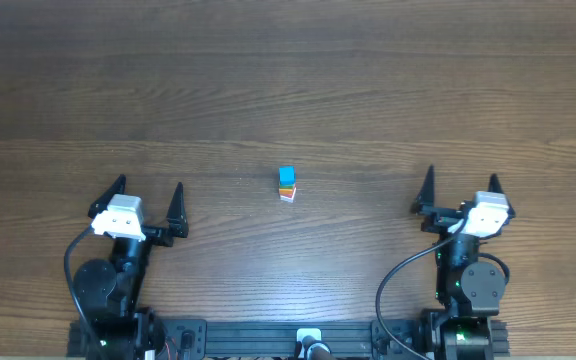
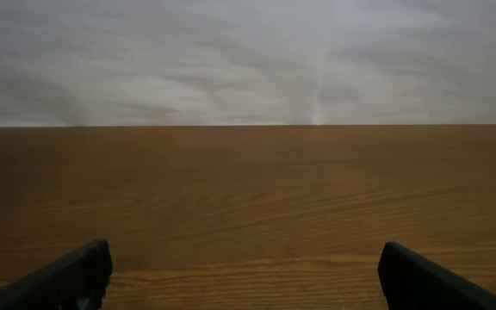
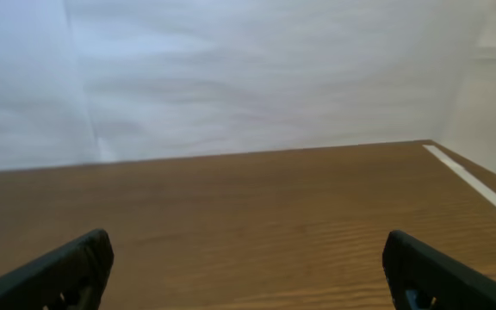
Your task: Stack Cubes
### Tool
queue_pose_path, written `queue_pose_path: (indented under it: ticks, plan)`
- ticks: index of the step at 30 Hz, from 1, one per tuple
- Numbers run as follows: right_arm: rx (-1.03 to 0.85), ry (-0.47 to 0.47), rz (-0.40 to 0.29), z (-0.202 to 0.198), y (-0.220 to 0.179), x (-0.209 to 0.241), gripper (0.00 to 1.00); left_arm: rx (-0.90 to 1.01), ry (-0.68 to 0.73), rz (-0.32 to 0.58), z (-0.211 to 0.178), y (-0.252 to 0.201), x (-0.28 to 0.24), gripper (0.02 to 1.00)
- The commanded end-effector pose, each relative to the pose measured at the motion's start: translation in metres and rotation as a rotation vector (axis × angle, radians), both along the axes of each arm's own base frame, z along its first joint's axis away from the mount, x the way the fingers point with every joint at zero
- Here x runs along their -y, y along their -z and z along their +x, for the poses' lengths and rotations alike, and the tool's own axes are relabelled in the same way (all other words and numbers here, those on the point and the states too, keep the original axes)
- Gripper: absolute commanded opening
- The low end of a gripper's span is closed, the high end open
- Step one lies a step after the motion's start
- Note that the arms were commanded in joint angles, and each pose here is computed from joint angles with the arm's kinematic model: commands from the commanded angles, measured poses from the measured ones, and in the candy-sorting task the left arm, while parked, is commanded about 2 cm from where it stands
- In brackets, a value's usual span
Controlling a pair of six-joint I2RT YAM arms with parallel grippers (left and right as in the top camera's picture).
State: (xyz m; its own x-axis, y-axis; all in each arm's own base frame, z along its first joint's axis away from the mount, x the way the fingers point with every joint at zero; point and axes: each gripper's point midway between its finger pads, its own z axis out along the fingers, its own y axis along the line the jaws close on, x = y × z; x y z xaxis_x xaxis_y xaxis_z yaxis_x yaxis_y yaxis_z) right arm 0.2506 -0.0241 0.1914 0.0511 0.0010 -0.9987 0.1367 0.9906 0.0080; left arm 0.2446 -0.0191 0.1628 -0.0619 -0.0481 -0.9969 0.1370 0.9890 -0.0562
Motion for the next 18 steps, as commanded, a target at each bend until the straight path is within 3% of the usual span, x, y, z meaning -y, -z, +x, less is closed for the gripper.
queue_pose_path:
  ticks: [1, 8, 18]
  plan:
    - [0.008, -0.036, -0.030, -0.002, 0.000, -0.009, 0.991, 0.001, 0.008, 0.014, 0.000, 0.002, 0.001, 0.998]
    - [-0.111, -0.037, -0.033, -0.005, 0.031, -0.008, 0.993, 0.001, 0.008, 0.014, 0.000, 0.002, 0.001, 1.000]
    - [-0.118, -0.037, -0.033, -0.005, 0.032, -0.008, 0.991, 0.001, 0.008, 0.014, 0.000, 0.002, 0.001, 0.998]
